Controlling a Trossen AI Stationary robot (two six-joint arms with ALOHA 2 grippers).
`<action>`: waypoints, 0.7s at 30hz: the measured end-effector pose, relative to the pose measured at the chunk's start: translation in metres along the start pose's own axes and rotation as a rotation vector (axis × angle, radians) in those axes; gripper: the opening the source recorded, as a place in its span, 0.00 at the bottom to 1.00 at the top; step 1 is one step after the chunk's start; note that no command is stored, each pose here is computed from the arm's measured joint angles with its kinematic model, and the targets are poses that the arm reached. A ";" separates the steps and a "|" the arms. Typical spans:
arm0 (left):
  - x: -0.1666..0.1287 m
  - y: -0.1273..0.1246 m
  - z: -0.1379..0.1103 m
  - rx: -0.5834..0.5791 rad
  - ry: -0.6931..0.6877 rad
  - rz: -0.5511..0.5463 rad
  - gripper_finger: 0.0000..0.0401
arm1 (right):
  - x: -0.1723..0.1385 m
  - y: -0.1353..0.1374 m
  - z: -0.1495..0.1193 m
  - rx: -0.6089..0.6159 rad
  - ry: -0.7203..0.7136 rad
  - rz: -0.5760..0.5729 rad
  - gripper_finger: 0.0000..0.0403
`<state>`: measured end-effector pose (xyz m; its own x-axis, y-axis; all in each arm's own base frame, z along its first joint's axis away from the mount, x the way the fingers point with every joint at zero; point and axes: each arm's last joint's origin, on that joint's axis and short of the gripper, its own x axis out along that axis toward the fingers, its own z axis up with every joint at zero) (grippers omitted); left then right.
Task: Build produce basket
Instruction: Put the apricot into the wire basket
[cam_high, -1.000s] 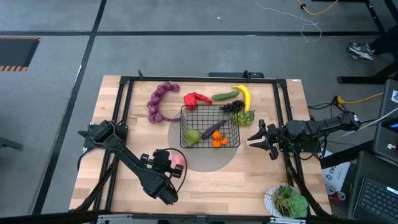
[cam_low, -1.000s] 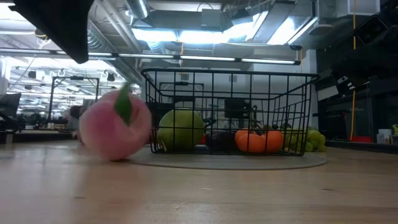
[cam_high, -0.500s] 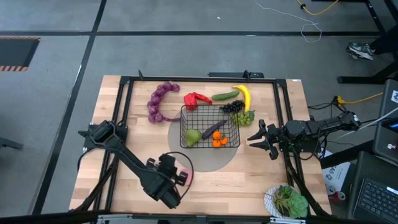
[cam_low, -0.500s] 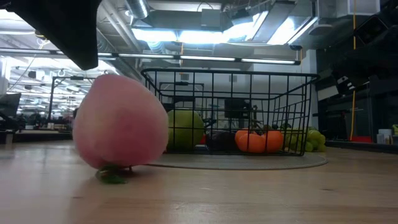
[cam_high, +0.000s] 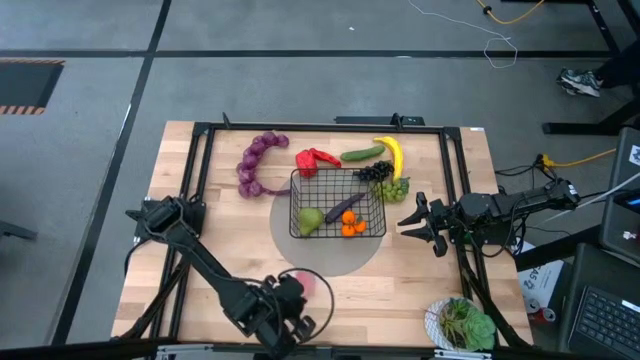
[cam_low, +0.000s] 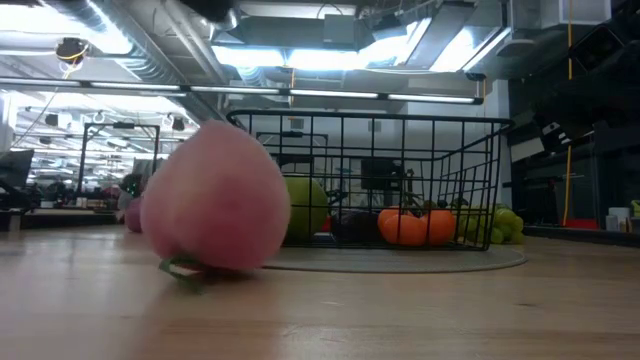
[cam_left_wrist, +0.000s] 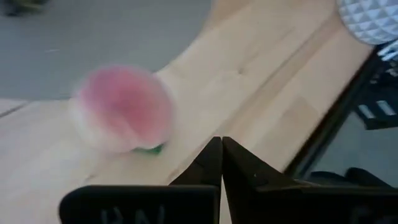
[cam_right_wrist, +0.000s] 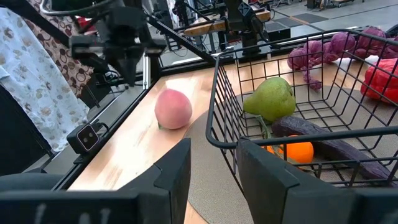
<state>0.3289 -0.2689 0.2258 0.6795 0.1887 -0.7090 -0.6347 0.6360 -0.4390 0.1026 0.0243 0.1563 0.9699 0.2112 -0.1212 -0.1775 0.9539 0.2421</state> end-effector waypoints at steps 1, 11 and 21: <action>0.006 0.001 0.001 0.012 -0.003 0.013 0.01 | 0.000 0.000 0.000 0.000 0.000 0.000 0.32; 0.053 0.018 0.011 0.003 0.103 0.154 0.00 | 0.000 0.000 0.000 0.003 0.006 -0.001 0.32; 0.039 0.043 0.003 -0.098 0.098 0.421 0.00 | 0.001 0.000 -0.002 0.002 0.023 -0.006 0.32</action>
<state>0.3289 -0.2315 0.1811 0.3188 0.3413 -0.8842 -0.8839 0.4438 -0.1474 0.1038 0.0245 0.1543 0.9669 0.2105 -0.1443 -0.1715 0.9546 0.2437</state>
